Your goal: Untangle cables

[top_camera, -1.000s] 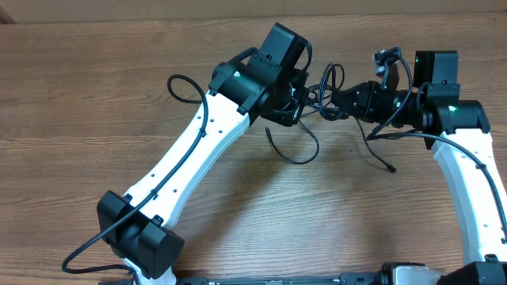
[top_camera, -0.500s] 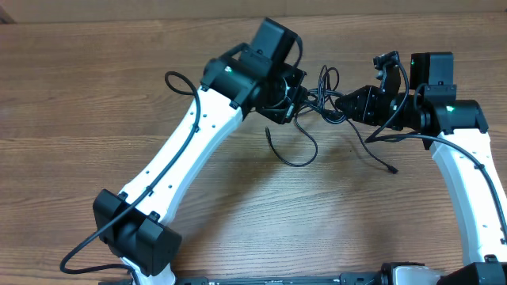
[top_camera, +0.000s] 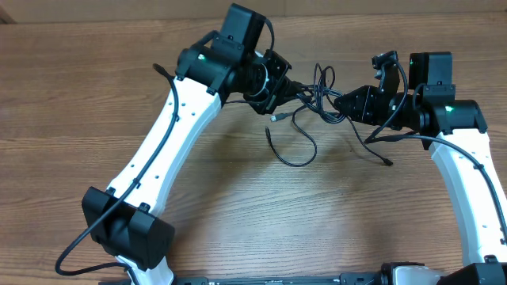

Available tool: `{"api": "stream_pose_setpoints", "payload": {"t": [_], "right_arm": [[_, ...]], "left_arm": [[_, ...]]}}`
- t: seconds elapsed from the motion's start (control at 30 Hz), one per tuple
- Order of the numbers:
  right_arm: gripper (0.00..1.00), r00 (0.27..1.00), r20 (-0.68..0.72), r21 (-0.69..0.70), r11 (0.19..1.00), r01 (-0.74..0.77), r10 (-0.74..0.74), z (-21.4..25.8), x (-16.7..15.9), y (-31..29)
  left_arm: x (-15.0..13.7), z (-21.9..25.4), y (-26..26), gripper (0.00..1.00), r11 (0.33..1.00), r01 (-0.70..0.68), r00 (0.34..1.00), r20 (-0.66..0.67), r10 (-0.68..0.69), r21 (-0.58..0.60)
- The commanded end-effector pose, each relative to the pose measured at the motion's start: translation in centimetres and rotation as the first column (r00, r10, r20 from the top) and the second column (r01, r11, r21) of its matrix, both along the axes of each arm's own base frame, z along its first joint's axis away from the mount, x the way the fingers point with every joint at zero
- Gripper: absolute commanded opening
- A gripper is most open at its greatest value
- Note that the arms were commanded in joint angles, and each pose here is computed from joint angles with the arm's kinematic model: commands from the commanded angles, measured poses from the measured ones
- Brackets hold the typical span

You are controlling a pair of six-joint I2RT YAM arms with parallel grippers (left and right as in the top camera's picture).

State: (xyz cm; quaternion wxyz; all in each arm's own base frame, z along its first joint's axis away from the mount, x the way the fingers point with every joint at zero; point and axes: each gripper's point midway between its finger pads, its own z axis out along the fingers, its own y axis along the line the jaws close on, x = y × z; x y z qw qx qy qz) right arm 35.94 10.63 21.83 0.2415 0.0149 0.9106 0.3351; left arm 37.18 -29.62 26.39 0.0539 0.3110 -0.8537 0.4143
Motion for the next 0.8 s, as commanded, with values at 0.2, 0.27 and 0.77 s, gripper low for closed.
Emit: {"api": "stream_pose_setpoints", "payload": {"t": [0.2, 0.27, 0.77], "right_arm": [[0.04, 0.995, 0.031, -0.109, 0.989, 0.103, -0.100, -0.1, 1.3, -2.8], [0.04, 0.995, 0.031, -0.109, 0.989, 0.103, -0.100, -0.1, 1.3, -2.8], [0.04, 0.994, 0.032, -0.108, 0.989, 0.103, -0.100, 0.0, 1.4, -2.8]], "left_arm": [[1.2, 2.4, 2.8, 0.12, 0.991, 0.124, 0.978, 0.174, -0.114, -0.047], [1.2, 2.7, 3.0, 0.15, 0.986, 0.160, 0.967, 0.208, -0.145, -0.056], [0.8, 3.4, 3.6, 0.17, 0.928, 0.373, 0.832, 0.442, -0.336, 0.003]]}}
